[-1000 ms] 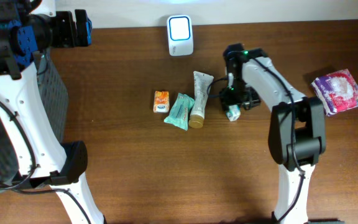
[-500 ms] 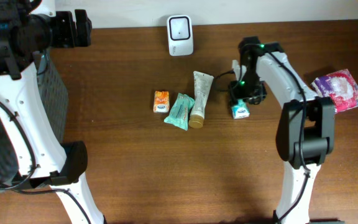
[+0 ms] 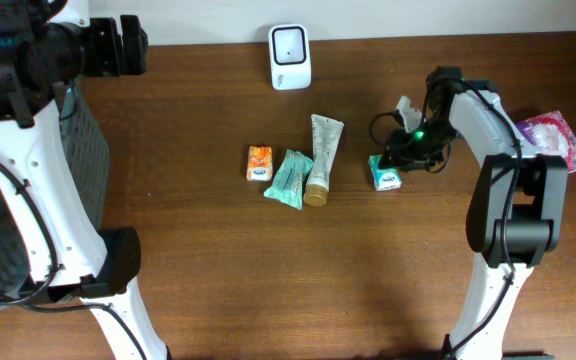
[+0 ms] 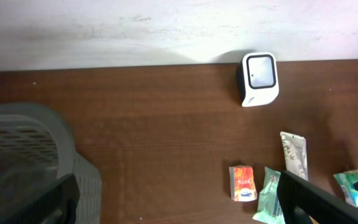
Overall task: Scan the item barcode
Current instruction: 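Grasp the green soap bar with the right gripper and lift it, then hold the green soap bar up to the white scanner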
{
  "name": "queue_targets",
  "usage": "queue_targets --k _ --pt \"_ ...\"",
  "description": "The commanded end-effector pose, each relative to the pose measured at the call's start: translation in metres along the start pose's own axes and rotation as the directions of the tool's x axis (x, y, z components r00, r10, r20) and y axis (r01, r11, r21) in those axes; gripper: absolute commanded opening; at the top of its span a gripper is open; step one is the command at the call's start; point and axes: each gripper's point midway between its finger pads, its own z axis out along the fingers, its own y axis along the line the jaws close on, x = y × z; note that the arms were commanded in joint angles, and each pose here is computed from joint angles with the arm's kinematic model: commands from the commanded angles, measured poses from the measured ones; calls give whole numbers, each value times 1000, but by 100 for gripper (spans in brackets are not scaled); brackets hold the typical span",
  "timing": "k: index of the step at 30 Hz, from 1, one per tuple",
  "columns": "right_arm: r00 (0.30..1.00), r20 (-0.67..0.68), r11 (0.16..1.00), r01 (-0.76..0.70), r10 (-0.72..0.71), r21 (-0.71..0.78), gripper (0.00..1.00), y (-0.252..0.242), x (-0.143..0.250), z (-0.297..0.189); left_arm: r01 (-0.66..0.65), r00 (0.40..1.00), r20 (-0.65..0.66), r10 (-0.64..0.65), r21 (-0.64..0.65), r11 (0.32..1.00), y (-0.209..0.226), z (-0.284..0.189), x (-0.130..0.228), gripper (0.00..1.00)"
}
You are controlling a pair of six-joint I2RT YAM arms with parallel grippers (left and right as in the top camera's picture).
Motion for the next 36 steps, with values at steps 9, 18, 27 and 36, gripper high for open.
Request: queue_targets --k 9,18,27,36 --pt "1000 13 949 -23 28 -314 4 42 12 27 7 1000 3 -7 8 1000 -1 -2 0 99" --pt "979 201 428 193 -28 -883 4 187 -30 -86 7 1000 3 -7 8 1000 -1 -2 0 99" --pt "972 195 402 232 -131 -886 4 247 -39 -104 7 1000 3 -7 8 1000 -1 -2 0 99" --pt "949 271 389 314 -162 -866 4 260 -55 -133 7 1000 3 -7 8 1000 -1 -2 0 99"
